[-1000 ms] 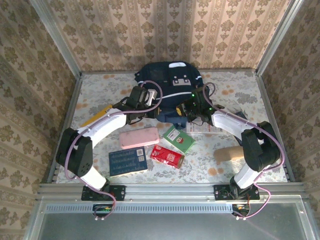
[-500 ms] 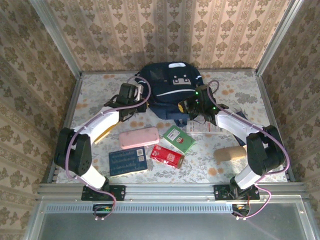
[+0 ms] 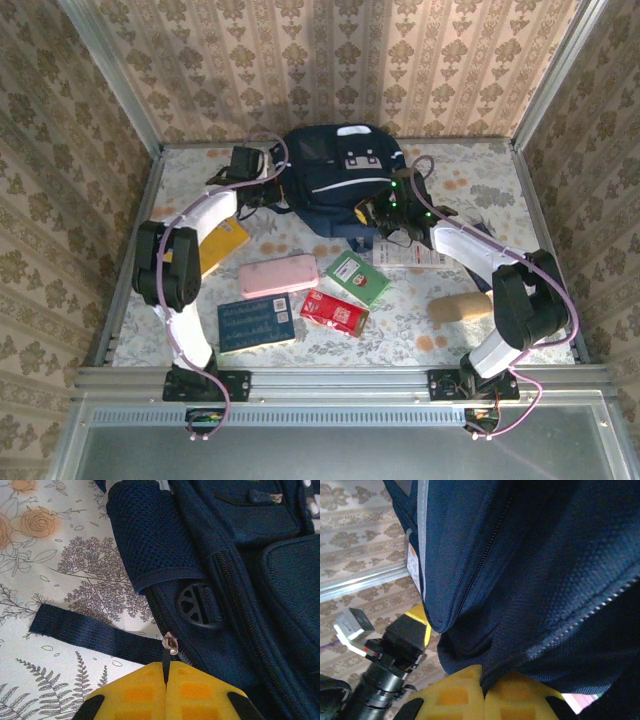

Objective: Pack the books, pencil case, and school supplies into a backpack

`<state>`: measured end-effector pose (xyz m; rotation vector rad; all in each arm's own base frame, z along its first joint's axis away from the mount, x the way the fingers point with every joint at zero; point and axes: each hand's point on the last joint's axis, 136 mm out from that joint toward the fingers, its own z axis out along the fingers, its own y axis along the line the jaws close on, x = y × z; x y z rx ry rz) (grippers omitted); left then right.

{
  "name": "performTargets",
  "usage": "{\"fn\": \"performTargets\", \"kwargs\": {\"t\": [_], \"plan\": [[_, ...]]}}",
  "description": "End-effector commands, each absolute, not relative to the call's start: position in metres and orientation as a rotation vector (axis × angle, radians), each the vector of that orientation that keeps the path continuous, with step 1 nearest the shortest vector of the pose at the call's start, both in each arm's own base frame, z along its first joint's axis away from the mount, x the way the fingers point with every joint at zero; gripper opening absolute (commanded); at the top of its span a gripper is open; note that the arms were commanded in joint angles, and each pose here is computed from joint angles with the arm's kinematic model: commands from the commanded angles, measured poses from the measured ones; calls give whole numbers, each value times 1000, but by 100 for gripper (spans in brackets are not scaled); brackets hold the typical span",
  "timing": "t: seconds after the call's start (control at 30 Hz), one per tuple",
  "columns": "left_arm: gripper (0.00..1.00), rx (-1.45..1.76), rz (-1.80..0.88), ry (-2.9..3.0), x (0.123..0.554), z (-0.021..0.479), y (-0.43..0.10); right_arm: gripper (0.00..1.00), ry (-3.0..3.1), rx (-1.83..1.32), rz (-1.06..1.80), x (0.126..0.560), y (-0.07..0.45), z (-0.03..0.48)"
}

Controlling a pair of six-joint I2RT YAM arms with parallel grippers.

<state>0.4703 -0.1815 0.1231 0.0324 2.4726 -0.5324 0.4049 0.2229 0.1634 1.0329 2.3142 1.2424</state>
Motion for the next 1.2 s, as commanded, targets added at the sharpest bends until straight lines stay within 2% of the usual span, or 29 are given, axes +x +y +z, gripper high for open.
{"fn": "performTargets", "kwargs": {"t": [0.0, 0.1, 0.2, 0.33, 0.47, 0.6, 0.73, 0.9, 1.0, 1.17], "plan": [[21, -18, -544, 2453, 466, 150, -171, 3, 2335, 829, 1196, 415, 232, 173], [37, -54, -555, 2458, 450, 162, -166, 12, 2384, 714, 1135, 417, 239, 164], [43, -82, -571, 2452, 431, 176, -161, 17, 2443, 622, 1061, 415, 243, 152], [46, -100, -587, 2448, 406, 190, -155, 24, 2494, 424, 1004, 407, 256, 147], [52, -92, -575, 2455, 381, 198, -149, 39, 2514, 138, 859, 392, 264, 160], [55, -52, -607, 2468, 358, 207, -155, 49, 2507, -143, 765, 371, 263, 178], [56, 73, -622, 2465, 339, 220, -175, 57, 2515, -226, 603, 351, 236, 185], [60, 262, -578, 2432, 317, 232, -207, 67, 2469, -183, 381, 324, 185, 210], [61, 377, -551, 2404, 307, 239, -224, 65, 2467, -162, 260, 307, 157, 224], [62, 459, -536, 2387, 299, 243, -234, 60, 2482, -28, 5, 287, 106, 217]]}}
